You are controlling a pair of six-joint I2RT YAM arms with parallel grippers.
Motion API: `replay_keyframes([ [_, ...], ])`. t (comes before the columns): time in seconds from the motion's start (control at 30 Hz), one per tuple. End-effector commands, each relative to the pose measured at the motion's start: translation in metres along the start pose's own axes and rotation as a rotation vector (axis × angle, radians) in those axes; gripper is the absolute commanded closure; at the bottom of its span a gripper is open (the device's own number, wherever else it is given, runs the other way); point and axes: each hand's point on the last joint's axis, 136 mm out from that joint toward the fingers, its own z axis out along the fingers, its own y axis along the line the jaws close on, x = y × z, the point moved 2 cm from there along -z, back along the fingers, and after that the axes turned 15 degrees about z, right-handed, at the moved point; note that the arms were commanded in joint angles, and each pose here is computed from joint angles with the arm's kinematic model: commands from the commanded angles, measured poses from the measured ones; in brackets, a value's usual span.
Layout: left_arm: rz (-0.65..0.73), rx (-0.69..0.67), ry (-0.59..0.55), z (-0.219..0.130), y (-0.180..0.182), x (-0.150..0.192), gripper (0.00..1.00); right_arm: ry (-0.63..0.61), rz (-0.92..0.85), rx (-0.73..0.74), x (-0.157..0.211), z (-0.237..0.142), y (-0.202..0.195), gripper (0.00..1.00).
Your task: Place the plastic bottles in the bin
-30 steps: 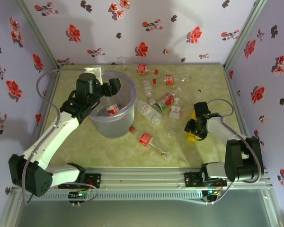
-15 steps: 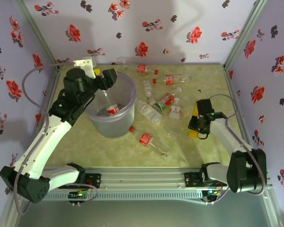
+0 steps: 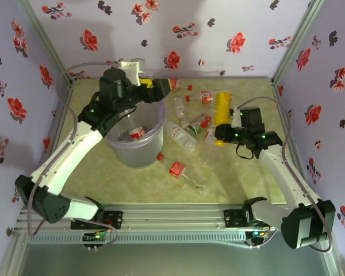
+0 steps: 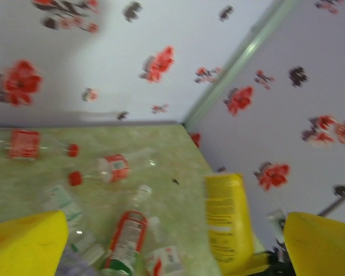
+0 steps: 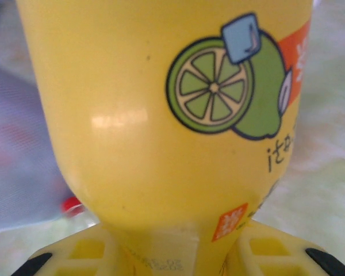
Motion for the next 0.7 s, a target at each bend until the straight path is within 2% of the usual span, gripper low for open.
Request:
replay_keyframes([
  [0.0, -0.036, 0.203, 0.028, 0.014, -0.039, -0.002, 0.00, 0.000, -0.150, -0.299, -0.008, -0.015, 0.066, 0.87],
  [0.13, -0.045, 0.254, 0.087, 0.039, -0.054, 0.014, 0.00, 0.033, -0.189, -0.424, -0.002, -0.021, 0.090, 0.87],
  [0.53, -0.118, 0.307, 0.188, 0.084, -0.071, 0.057, 0.00, 0.111, -0.268, -0.596, 0.015, -0.024, 0.127, 0.88],
  [0.67, -0.123, 0.317, 0.184, 0.087, -0.073, 0.058, 0.08, 0.126, -0.283, -0.594, 0.016, -0.021, 0.129, 0.88],
])
